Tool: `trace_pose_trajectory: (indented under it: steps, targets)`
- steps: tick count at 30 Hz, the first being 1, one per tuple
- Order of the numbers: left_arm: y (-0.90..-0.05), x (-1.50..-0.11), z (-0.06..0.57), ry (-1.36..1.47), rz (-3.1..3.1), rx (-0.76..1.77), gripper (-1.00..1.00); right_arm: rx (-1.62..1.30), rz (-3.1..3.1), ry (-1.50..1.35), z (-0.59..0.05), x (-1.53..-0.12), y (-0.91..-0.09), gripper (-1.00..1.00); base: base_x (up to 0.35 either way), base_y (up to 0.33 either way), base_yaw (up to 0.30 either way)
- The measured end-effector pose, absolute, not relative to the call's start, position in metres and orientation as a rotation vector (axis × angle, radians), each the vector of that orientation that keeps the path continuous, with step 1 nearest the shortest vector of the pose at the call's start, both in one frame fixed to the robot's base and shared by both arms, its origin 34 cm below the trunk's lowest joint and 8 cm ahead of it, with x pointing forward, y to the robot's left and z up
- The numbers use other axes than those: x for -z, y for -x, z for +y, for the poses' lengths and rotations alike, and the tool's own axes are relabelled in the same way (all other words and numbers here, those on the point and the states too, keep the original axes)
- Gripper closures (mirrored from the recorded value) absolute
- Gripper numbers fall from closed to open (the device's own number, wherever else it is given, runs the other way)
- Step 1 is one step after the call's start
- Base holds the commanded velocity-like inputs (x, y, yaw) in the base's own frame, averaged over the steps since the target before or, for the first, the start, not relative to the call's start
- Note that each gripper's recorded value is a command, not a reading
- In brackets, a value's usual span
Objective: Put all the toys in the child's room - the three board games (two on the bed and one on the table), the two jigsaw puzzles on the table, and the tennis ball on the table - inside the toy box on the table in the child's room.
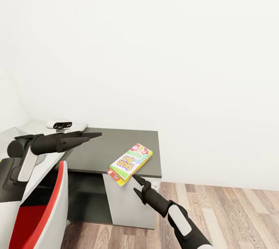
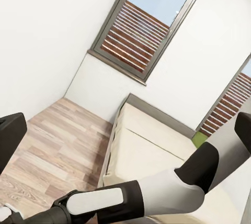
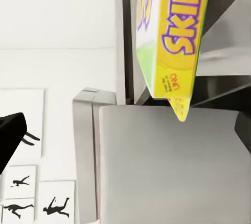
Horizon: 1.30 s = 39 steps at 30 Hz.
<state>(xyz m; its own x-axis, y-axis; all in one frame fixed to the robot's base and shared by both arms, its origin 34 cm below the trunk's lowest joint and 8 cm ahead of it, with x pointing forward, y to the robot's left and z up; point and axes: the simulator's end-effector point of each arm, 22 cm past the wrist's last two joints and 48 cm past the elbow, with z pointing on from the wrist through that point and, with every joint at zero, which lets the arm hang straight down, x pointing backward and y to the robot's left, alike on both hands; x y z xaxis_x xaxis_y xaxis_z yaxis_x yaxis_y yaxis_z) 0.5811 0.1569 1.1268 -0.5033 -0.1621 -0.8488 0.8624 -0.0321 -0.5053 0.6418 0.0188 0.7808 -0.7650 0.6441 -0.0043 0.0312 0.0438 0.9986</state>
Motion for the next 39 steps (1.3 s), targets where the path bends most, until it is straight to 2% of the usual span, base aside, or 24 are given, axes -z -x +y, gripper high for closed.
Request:
trace_pose_trajectory:
  steps: [39]
  targets:
    - [-0.578, -1.110, 0.156, -0.777, 1.442, 1.661, -1.00, -1.771, 1.869, -0.677, 0.019, -0.762, -0.641, -1.00, 0.019, 0.017, 0.000]
